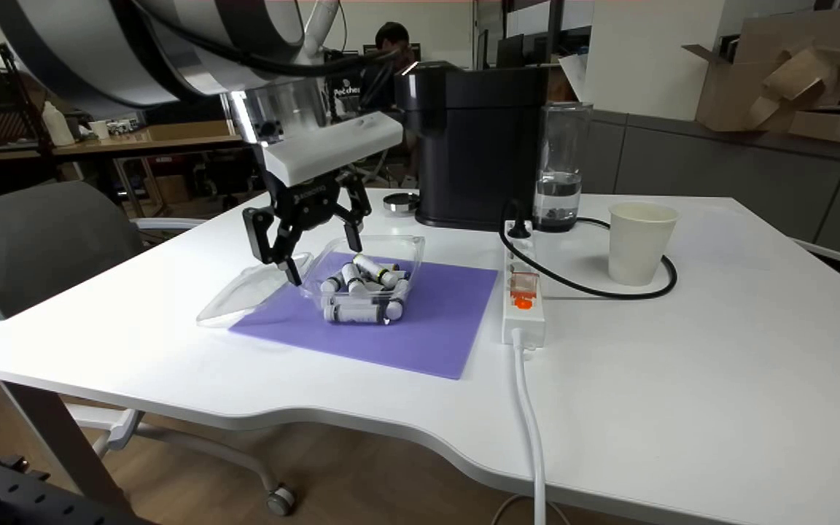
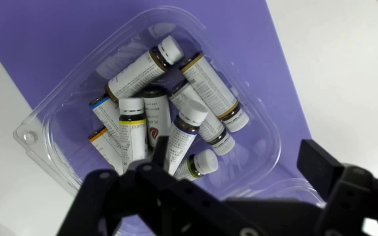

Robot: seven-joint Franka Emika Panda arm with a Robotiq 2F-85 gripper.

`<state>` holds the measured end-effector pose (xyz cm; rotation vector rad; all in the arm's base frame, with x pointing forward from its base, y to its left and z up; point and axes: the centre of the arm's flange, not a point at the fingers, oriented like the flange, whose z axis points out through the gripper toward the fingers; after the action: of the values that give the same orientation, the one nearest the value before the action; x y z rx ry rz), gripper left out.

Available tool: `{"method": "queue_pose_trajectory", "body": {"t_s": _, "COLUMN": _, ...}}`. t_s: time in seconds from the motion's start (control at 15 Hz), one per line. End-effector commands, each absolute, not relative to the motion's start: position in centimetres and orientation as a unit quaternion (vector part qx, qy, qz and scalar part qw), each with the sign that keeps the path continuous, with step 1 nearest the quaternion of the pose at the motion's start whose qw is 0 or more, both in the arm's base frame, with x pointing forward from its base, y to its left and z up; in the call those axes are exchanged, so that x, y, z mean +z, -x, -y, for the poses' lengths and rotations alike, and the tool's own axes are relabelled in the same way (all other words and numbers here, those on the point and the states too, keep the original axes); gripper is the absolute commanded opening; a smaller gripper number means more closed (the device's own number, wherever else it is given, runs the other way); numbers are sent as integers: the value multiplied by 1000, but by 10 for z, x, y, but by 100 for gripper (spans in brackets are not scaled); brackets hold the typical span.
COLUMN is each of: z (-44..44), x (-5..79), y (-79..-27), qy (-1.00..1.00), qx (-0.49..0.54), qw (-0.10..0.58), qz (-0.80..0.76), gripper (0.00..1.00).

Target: Turn off the switch on the extension cord then close the clear container

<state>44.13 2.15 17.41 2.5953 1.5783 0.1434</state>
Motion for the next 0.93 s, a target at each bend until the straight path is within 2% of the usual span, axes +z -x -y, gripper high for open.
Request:
{"method": "queue_pose_trajectory", "body": {"t_s": 0.0, "z": -39, "x": 165, "y": -439, "qy": -820, "qx": 48, "qw": 89, "qz": -563, "gripper": 100}}
{"method": "queue_pose_trajectory", "body": {"t_s": 0.33, "z": -76, "x": 161, "y": -430, "qy": -742, "qx": 62, "qw": 131, "qz": -655, "gripper": 100}}
{"method": "queue_pose_trajectory", "body": {"t_s": 0.87, "z": -123, "x": 135, "y": -408, "qy": -697, "qx": 71, "qw": 92, "qz": -707, "gripper": 100}}
